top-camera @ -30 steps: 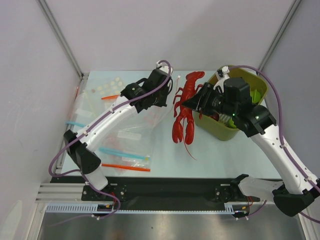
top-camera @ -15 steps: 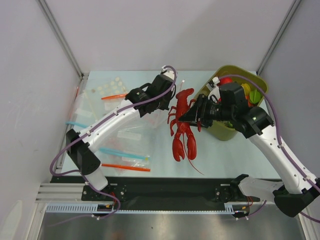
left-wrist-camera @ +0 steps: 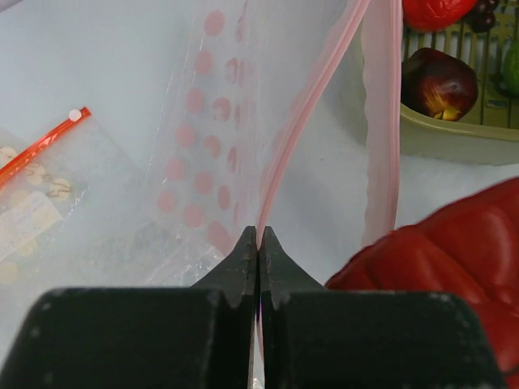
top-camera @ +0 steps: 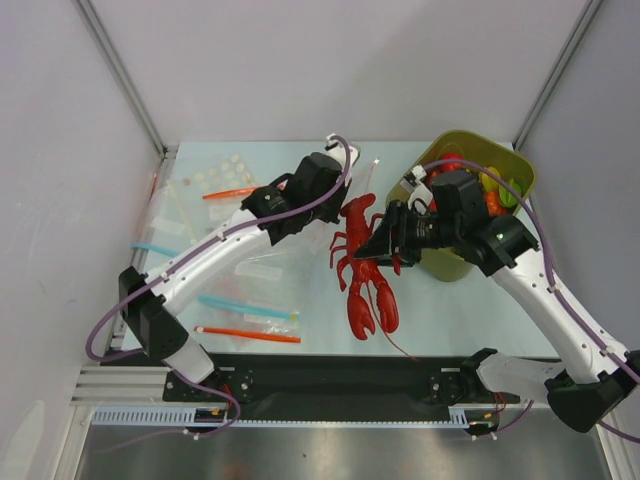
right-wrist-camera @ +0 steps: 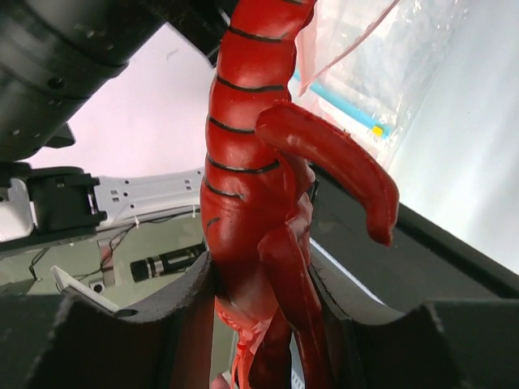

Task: Place the food in the zip-top bag and seal the zipper
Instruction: Place the fake lobster in the zipper food storage bag.

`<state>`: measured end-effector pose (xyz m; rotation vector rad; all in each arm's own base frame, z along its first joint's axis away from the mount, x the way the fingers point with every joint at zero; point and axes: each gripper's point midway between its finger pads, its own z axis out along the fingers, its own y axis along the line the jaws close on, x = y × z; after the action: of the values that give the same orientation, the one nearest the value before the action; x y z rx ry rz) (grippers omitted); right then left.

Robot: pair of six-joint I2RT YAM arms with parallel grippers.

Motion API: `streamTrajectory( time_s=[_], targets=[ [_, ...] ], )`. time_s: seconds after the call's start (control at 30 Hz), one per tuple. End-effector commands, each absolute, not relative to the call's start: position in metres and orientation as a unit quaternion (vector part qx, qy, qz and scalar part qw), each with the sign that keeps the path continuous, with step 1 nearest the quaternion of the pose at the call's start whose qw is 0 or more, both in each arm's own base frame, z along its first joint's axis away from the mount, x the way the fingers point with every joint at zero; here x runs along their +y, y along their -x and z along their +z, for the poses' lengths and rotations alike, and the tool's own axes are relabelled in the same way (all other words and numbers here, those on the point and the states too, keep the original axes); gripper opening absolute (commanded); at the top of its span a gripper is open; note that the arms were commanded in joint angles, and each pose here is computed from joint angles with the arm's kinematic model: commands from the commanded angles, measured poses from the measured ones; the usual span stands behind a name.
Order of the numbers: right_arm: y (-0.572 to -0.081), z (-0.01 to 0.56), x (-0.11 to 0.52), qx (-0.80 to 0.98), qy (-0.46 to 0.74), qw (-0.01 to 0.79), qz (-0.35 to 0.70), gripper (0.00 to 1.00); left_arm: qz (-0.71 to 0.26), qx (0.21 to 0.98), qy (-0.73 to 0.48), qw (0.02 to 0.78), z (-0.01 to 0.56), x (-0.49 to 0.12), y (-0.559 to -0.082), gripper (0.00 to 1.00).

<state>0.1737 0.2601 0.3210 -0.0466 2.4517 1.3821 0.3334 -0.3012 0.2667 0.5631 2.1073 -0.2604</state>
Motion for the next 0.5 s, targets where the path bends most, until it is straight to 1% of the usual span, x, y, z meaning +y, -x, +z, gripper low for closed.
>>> streamTrajectory(
  time_s=[0.0, 0.33, 0.47],
  targets=[
    [-0.162, 0.321, 0.262, 0.861, 0.042, 0.134, 0.489, 0.00, -0.151, 0.810, -0.263, 0.503, 0.301, -0.316, -0.321, 0.00],
    [-0.168, 0.310, 0.262, 0.881, 0.009, 0.096, 0.464, 0.00, -0.158, 0.793, -0.305, 0.503, 0.292, -0.325, -0.291, 0.00],
    [-0.174, 0.317, 0.258, 0.871, -0.023, 0.093, 0.481, 0.00, -0.147, 0.791, -0.315, 0.504, 0.286, -0.319, -0.278, 0.00]
  ],
)
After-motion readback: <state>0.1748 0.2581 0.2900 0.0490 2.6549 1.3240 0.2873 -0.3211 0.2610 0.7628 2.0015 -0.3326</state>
